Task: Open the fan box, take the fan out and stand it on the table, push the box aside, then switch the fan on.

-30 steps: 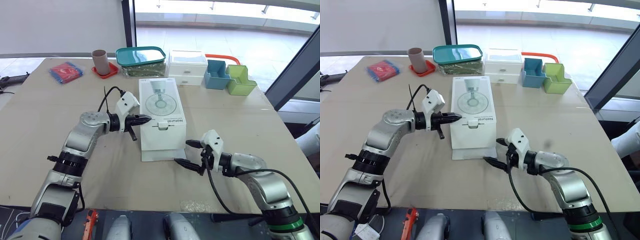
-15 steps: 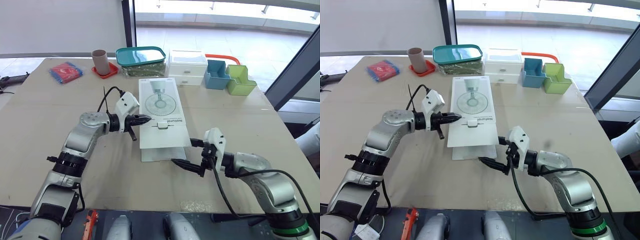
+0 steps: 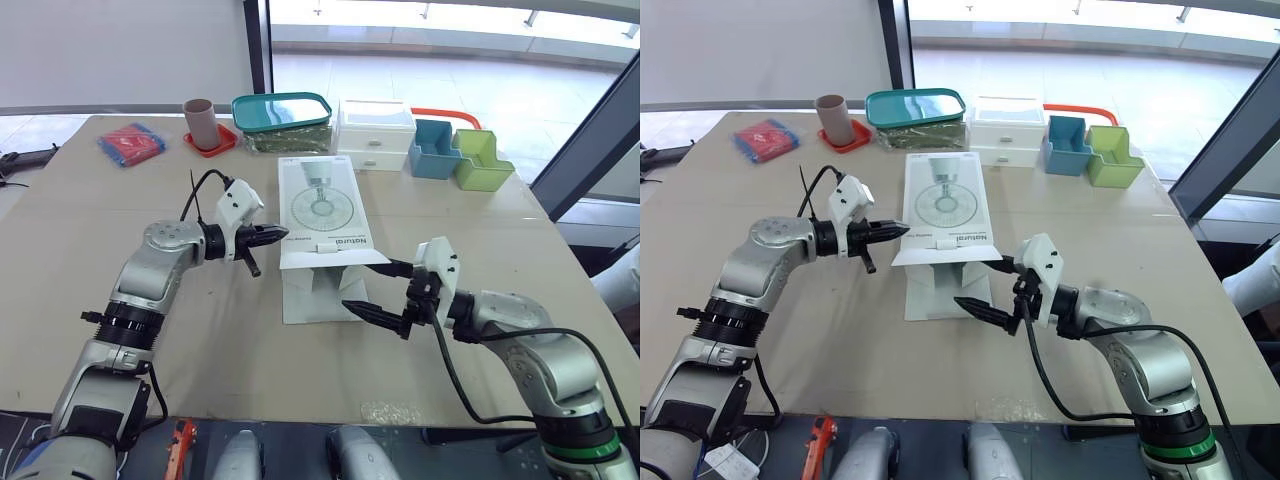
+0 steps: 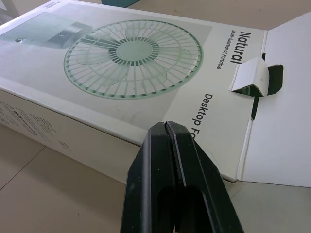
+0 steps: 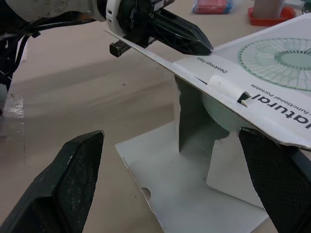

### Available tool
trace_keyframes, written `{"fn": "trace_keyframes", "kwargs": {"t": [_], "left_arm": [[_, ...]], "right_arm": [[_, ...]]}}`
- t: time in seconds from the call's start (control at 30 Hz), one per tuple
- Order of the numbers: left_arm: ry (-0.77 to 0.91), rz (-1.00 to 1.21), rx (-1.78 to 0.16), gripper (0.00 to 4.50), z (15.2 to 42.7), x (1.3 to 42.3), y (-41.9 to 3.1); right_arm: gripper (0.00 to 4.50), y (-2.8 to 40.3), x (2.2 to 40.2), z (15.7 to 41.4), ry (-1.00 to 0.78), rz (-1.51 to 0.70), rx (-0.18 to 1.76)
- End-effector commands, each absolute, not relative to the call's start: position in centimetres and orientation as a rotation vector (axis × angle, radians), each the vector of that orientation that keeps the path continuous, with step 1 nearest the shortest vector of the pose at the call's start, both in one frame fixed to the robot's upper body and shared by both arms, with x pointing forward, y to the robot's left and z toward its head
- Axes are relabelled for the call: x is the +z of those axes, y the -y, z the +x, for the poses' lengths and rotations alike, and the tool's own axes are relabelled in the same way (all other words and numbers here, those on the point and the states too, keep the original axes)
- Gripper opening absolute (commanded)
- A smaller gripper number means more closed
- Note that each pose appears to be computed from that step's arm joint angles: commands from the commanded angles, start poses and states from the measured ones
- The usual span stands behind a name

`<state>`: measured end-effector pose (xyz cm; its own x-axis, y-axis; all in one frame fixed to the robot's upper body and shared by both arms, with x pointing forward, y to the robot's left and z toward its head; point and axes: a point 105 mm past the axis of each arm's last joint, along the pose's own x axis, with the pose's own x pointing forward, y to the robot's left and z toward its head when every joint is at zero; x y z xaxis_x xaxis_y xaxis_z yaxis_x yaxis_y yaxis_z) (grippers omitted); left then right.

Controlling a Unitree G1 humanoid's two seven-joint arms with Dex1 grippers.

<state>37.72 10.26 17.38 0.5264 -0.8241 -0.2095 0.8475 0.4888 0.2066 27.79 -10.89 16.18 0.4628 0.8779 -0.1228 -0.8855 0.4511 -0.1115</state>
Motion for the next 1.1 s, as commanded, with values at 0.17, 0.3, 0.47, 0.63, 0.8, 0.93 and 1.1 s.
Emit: {"fn": "trace_keyframes", "kwargs": {"t": [0.17, 0.3, 0.47, 0.63, 0.8, 0.93, 1.1], "left_arm": [[-0.024, 0.309, -1.020, 0.03, 37.9, 19.0, -10.1], [-0.006, 0.305, -1.039, 0.00, 37.6, 19.2, -9.7], [0.019, 0.291, -1.049, 0.00, 37.5, 19.7, -9.7], [0.035, 0.286, -1.061, 0.00, 37.2, 19.9, -9.7], [0.089, 0.257, -1.070, 0.00, 37.0, 20.9, -9.8], [0.144, 0.243, -1.065, 0.00, 37.0, 21.9, -9.9], [0.225, 0.211, -1.058, 0.00, 36.9, 23.4, -10.1]], "right_arm": [[4.50, 10.6, 18.1, 27.3, 0.015, -0.207, 1.118], [3.18, 10.5, 18.9, 27.6, 0.048, -0.225, 1.115], [1.10, 10.5, 19.8, 28.6, 0.098, -0.246, 1.074], [0.03, 10.5, 20.6, 29.7, 0.154, -0.269, 1.028], [0.03, 10.6, 21.0, 31.0, 0.189, -0.294, 0.974], [0.03, 10.4, 21.4, 32.1, 0.221, -0.317, 0.933], [0.03, 10.3, 21.5, 33.3, 0.246, -0.334, 0.888]]}}
